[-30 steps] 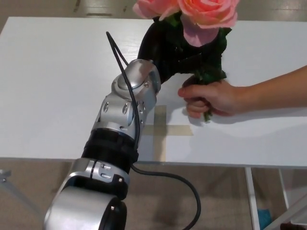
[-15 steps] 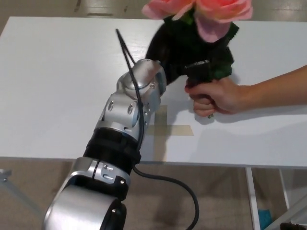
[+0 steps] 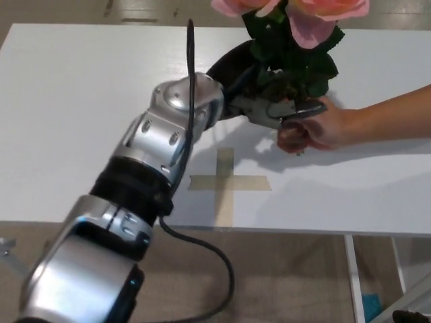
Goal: Use the left hand to pick up the rose and passes it to a human.
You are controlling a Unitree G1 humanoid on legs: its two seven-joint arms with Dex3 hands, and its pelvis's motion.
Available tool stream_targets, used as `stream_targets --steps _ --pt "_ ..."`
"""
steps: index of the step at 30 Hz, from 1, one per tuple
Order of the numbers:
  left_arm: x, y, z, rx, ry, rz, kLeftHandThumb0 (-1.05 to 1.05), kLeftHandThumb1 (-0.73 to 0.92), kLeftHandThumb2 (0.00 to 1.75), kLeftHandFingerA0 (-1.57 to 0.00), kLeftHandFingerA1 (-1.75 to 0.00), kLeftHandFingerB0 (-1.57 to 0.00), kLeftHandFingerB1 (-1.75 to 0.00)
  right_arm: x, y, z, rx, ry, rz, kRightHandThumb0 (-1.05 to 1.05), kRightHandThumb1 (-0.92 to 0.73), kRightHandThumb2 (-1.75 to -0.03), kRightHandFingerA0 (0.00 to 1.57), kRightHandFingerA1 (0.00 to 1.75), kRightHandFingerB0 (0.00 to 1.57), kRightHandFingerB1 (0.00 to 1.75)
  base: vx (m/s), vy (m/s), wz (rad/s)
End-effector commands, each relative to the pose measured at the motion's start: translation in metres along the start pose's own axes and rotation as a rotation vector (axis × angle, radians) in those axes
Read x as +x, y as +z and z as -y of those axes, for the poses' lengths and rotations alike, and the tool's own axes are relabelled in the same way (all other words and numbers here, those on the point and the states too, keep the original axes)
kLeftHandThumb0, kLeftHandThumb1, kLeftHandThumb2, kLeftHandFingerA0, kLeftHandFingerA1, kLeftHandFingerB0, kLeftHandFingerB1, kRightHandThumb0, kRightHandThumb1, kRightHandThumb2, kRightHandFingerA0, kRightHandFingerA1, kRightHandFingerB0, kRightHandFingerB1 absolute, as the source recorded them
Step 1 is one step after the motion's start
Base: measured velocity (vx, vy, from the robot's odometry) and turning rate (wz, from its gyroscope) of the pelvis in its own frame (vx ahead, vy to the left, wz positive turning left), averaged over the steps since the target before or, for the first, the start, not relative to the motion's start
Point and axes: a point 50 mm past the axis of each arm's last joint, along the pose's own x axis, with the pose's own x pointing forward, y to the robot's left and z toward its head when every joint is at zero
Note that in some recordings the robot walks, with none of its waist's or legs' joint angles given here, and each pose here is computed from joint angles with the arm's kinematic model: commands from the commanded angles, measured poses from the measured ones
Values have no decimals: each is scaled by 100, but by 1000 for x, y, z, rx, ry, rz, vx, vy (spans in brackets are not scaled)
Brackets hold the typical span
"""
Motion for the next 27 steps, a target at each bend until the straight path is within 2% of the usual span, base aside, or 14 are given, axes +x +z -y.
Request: stream_targets --steps 1,6,9,10,12,19,21,22,23,24,25,27 --pt "-9 0 -15 110 -80 -97 -82 44 57 0 0 0 0 -1 -6 -2 -6 7 -16 -28 -65 -59 70 43 58 40 0 0 0" --pt "-32 -3 -51 120 -22 -105 -82 45 57 0 0 0 0 -2 -7 -2 2 7 -24 -28 -65 -59 70 43 58 40 0 0 0" --pt "-33 -3 -53 120 -23 -105 -82 45 57 0 0 0 0 -2 -7 -2 3 7 -24 -28 -65 -59 70 43 58 40 0 0 0" --pt "-58 -7 -84 89 31 -122 -80 46 56 0 0 0 0 -2 -8 -2 10 6 -26 -29 -65 -59 70 43 58 40 0 0 0" --pt "-74 -9 -101 82 65 -124 -76 46 55 0 0 0 0 -2 -9 -2 12 6 -25 -28 -65 -59 70 43 58 40 0 0 0" --pt "-131 -25 -142 60 164 -126 -75 47 55 0 0 0 0 -3 -12 -1 23 7 -36 -28 -65 -59 69 43 58 40 0 0 0" --pt "-153 -30 -151 19 210 -65 -72 46 55 0 0 0 0 -3 -13 0 24 7 -40 -28 -65 -59 69 43 57 40 0 0 0" --pt "-162 -31 -153 18 225 -34 -70 41 78 0 -2 0 -5 -3 -14 0 24 7 -42 -28 -65 -59 69 43 57 40 0 0 0" --pt "-169 -32 -153 21 235 -11 -70 41 78 0 -2 0 -5 -3 -14 0 23 7 -43 -28 -65 -59 69 43 57 40 0 0 0" --pt "-176 -34 -153 14 242 18 -70 37 71 0 -6 0 -7 -3 -15 0 24 6 -45 -29 -63 -59 68 43 56 40 0 0 0" --pt "-183 -34 -152 20 249 44 -62 37 78 0 -15 0 -14 -3 -15 -1 24 6 -46 -29 -63 -59 68 43 56 40 0 0 0" --pt "-200 -34 -148 46 249 92 -61 39 78 -5 -29 -5 -20 -3 -15 -1 23 5 -47 -29 -63 -59 68 43 56 40 0 0 0"
